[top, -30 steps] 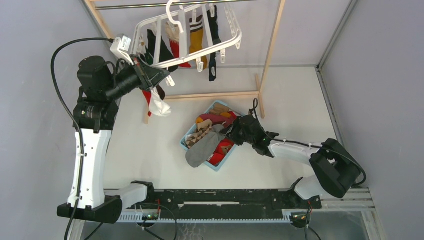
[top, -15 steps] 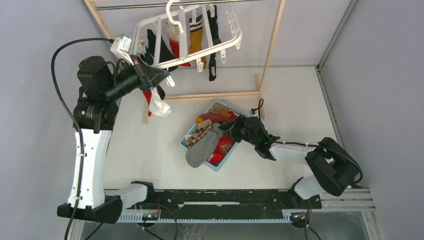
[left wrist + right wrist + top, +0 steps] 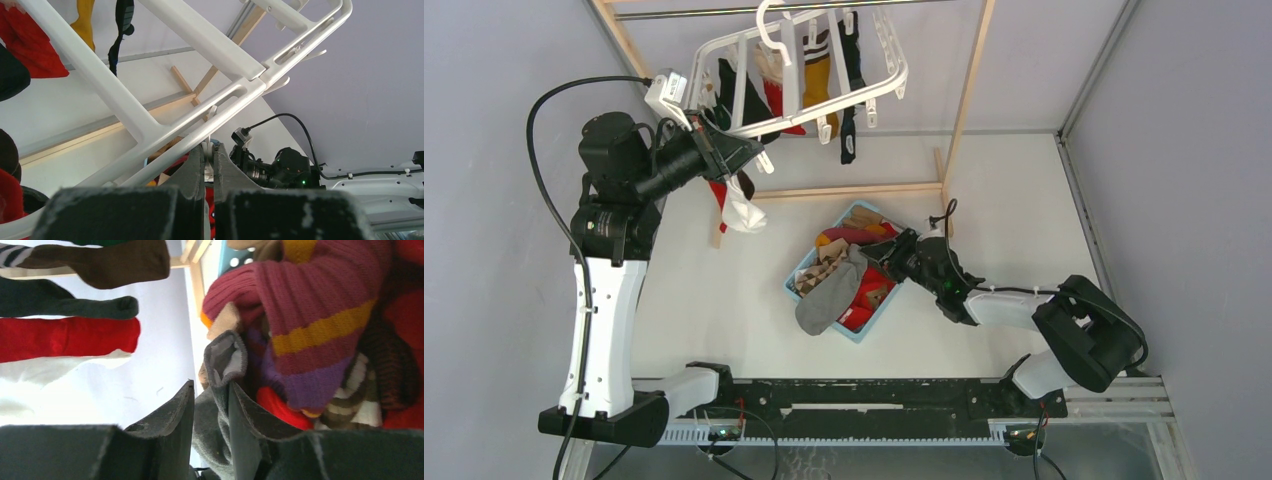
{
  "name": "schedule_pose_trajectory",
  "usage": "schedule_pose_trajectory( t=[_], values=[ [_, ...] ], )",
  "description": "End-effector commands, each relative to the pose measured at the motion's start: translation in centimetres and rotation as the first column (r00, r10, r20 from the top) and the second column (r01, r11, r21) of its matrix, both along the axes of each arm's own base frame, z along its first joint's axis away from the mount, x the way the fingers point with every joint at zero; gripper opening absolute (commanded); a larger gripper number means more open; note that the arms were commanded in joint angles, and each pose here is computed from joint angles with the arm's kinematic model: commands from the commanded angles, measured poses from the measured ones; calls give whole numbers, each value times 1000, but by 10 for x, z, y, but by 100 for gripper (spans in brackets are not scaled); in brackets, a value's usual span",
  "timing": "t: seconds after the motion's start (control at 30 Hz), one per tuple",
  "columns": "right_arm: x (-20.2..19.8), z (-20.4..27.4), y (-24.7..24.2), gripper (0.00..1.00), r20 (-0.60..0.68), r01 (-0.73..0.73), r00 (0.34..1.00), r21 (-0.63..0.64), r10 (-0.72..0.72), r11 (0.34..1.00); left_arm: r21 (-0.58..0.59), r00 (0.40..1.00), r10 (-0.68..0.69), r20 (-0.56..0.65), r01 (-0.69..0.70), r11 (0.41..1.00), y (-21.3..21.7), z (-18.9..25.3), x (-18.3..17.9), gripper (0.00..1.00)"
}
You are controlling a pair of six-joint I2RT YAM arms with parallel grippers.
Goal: Clip the socks to the hanger
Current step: Pick up the sock from the bin.
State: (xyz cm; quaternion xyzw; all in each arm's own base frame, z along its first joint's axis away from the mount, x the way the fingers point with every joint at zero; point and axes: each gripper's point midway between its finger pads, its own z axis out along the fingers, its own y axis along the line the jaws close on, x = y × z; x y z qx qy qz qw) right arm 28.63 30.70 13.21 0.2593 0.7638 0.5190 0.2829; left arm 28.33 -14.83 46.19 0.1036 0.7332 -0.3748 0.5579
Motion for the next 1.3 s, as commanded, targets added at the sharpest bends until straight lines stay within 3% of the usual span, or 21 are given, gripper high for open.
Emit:
schedule_pose_trajectory(
  t=[0.0, 0.1, 0.33, 0.47, 0.67, 0.93, 1.27],
  values=[
    [8, 7, -2, 38, 41, 37, 999, -62, -35, 997, 1, 998, -53, 24, 53, 999, -4, 13, -18, 0],
    [12, 8, -4, 32, 71, 51, 996, -82, -45, 995, 1, 998, -54, 23, 54, 999, -4, 13, -19, 0],
    [23, 50, -1, 0, 236, 29, 972, -109, -3, 994, 0, 998, -54, 23, 54, 999, -4, 13, -19, 0],
    [14, 115, 7, 0, 447, -40, 890, -127, 93, 991, -3, 998, -54, 21, 54, 999, -4, 14, -19, 0],
    [-25, 205, 30, 0, 676, -270, 666, -174, 314, 947, -22, 997, -72, 21, 73, 997, -7, 18, -23, 0],
    [-89, 252, 53, 0, 775, -621, 366, -208, 514, 756, -68, 990, -142, 18, 142, 987, -17, 23, -32, 0],
    [-99, 281, 78, 0, 830, -737, 258, -163, 495, 656, -106, 974, -224, 16, 224, 969, -26, 26, -44, 0]
  ],
)
